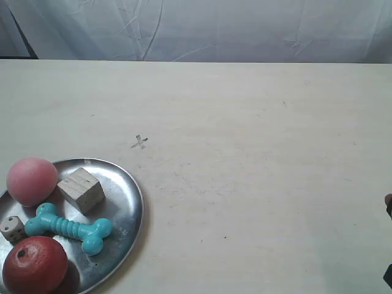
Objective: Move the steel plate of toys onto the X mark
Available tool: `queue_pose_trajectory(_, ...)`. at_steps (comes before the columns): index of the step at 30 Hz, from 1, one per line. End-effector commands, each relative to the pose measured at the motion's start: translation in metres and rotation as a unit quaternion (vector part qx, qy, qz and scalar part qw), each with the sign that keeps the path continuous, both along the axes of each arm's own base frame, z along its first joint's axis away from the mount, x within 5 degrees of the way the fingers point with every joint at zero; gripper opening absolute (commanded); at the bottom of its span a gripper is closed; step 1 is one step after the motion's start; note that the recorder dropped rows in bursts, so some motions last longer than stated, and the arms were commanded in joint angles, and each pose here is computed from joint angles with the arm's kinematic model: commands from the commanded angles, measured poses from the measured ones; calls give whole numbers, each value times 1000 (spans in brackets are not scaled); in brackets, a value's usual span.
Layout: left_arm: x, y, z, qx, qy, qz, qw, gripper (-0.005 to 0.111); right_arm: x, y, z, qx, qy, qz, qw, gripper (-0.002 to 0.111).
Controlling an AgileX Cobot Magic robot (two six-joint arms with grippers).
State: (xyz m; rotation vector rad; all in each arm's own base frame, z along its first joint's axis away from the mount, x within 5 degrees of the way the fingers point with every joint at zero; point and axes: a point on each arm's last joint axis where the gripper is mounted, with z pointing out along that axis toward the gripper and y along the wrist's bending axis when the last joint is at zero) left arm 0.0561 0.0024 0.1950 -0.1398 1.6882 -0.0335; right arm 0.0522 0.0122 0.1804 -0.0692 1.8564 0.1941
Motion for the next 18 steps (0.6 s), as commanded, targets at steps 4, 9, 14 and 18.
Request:
queue_pose_trajectory(4,0,0,0,-2,-6,0,1000,0,0,-1,1,-4,-9,-3,1000,0)
queue_pose_trajectory(9,0,1,0,14,-4,2,1000,0,0,-1,2,-4,-13,-4,1000,0)
queue_pose_trajectory(14,-1,6,0,167,9,14,986,0,1,-1,4,-2,-28,-7,1000,0)
queue_pose_trajectory(18,0,6,5,195,-13,15,981,0,3,-3,11,2,-68,-16,998,0)
